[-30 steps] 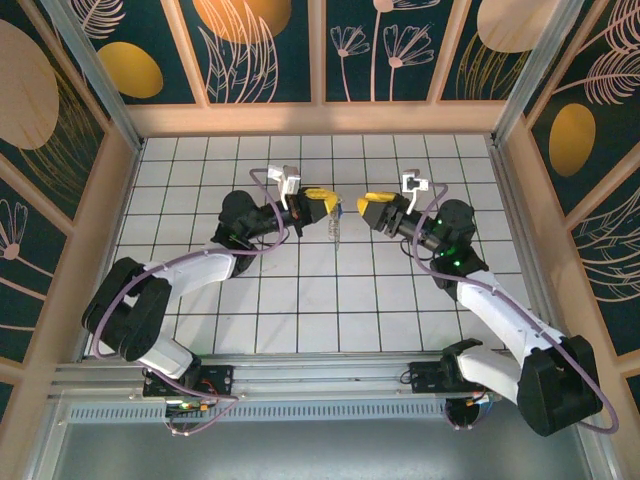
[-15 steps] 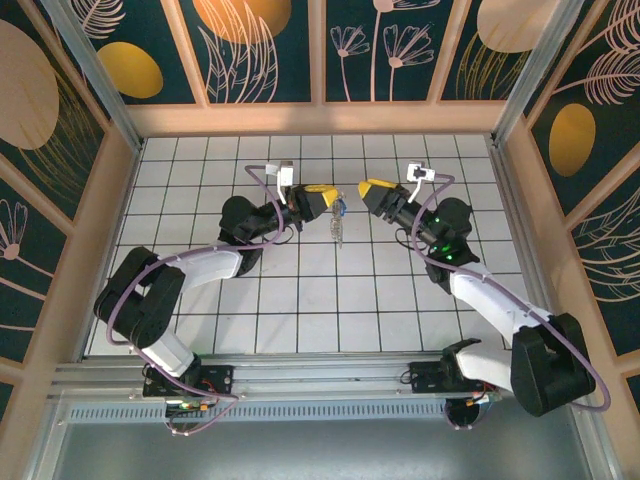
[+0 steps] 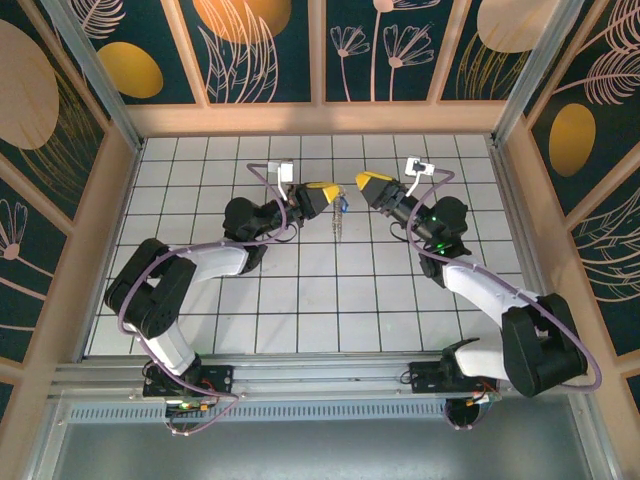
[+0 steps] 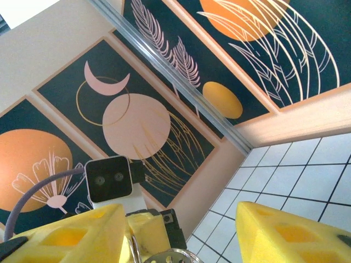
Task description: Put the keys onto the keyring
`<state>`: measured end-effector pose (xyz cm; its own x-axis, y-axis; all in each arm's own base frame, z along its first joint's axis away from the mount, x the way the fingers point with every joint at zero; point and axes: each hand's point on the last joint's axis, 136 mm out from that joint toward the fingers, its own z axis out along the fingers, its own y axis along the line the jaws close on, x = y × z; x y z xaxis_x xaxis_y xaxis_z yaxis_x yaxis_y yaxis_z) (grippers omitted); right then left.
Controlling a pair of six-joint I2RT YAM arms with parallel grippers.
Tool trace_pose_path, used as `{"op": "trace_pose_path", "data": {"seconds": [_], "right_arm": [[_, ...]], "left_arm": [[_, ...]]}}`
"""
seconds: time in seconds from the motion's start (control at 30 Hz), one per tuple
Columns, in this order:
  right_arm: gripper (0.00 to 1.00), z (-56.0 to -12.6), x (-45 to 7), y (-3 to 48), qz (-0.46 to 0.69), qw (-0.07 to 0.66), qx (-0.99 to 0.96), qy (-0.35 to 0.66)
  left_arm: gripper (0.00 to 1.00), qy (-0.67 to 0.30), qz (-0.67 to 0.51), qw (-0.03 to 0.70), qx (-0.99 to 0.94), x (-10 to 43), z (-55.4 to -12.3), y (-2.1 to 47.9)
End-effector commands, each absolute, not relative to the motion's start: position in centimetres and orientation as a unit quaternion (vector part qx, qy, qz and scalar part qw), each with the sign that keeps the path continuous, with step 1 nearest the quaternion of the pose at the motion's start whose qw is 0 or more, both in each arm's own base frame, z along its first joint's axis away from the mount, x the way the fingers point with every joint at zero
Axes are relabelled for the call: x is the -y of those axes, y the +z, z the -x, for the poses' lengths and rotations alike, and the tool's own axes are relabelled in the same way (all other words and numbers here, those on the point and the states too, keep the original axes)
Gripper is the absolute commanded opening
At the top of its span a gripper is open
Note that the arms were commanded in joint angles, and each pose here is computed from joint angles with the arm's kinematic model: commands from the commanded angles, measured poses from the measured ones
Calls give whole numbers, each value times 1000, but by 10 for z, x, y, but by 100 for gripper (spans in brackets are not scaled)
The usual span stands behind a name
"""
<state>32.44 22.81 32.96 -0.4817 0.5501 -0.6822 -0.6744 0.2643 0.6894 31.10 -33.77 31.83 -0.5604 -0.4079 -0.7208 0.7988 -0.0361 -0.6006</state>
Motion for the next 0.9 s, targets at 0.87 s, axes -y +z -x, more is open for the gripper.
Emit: {"op": "trace_pose_path", "data": {"seconds": [0.87], "right_arm": [[28,-298,-260,336,125,487,-588,634]], "left_arm": [[0,-720,-171,447,-502,339,-319,341]]}}
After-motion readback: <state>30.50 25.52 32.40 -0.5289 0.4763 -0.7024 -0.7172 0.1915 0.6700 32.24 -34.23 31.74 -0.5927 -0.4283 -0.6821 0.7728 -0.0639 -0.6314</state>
